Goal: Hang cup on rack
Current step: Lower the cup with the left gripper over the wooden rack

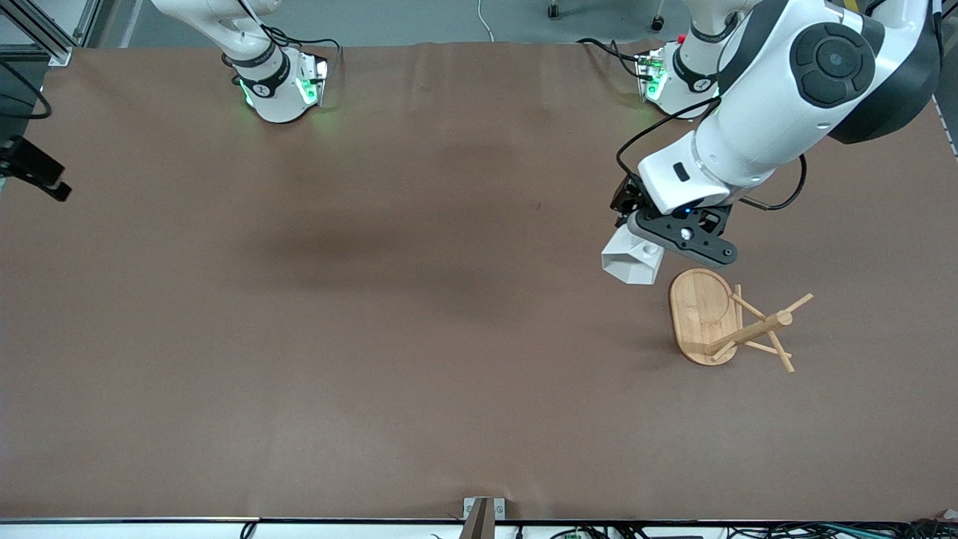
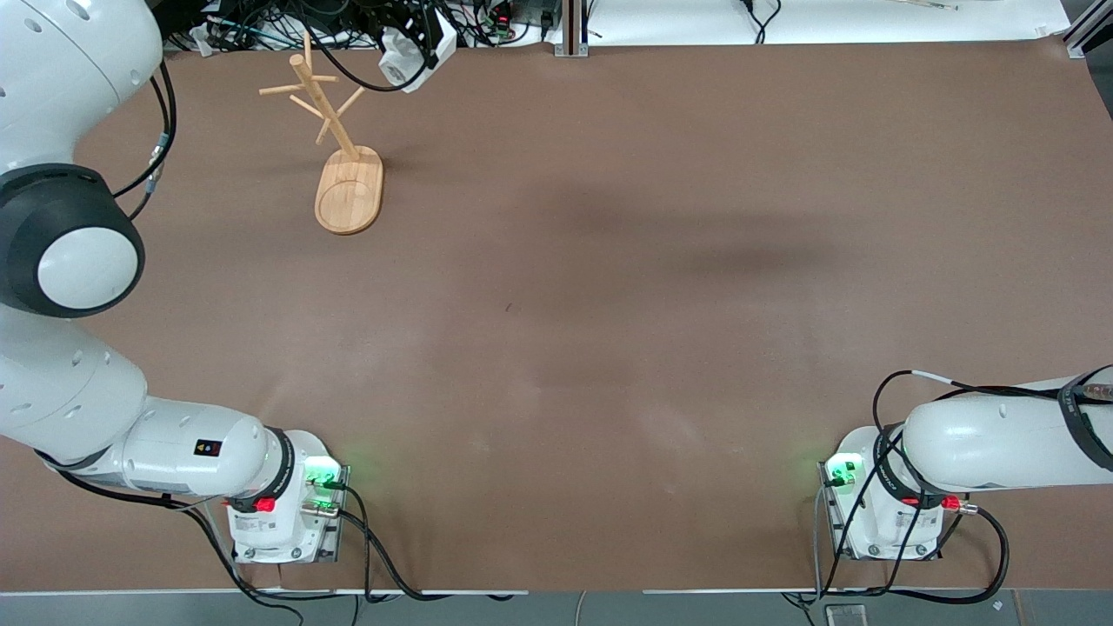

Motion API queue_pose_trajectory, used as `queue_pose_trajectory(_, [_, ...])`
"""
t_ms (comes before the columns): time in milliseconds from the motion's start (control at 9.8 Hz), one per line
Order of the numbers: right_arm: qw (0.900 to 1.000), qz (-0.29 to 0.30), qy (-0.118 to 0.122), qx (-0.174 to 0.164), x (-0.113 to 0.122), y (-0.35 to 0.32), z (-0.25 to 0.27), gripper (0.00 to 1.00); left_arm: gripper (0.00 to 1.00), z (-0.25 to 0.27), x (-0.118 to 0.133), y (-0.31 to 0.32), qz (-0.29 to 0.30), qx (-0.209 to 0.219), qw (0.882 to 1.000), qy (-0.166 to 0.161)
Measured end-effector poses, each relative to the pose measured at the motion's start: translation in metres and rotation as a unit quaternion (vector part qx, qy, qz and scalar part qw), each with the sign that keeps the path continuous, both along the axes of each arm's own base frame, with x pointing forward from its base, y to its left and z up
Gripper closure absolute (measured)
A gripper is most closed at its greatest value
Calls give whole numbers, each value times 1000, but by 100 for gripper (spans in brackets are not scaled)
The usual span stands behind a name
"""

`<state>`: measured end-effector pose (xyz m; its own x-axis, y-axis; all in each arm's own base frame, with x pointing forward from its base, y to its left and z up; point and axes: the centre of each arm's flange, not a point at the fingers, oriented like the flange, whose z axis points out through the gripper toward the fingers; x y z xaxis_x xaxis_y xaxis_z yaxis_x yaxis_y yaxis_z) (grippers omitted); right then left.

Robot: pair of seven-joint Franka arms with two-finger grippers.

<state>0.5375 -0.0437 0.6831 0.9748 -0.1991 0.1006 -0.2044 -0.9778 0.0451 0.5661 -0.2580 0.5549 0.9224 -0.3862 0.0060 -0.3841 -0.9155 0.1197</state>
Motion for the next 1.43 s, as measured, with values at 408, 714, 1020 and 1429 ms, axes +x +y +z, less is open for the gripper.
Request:
queue_pose_trajectory(408, [1000, 5, 25, 3, -3, 4, 1, 0, 21, -20, 12, 37, 20, 11, 1000, 14])
queue_pose_trajectory(714, [999, -3, 32, 7, -2, -4, 1, 0, 21, -73, 16, 65, -5, 7, 1000, 2])
queue_pose_trajectory(1020, [999, -4, 35, 8, -1, -4, -1, 0, 21, -103, 18, 88, -22, -24, 999, 14])
queue_pose_trajectory(1429, [999, 0, 37, 9, -1, -1, -2, 0, 21, -127, 18, 108, -7, -24, 999, 28])
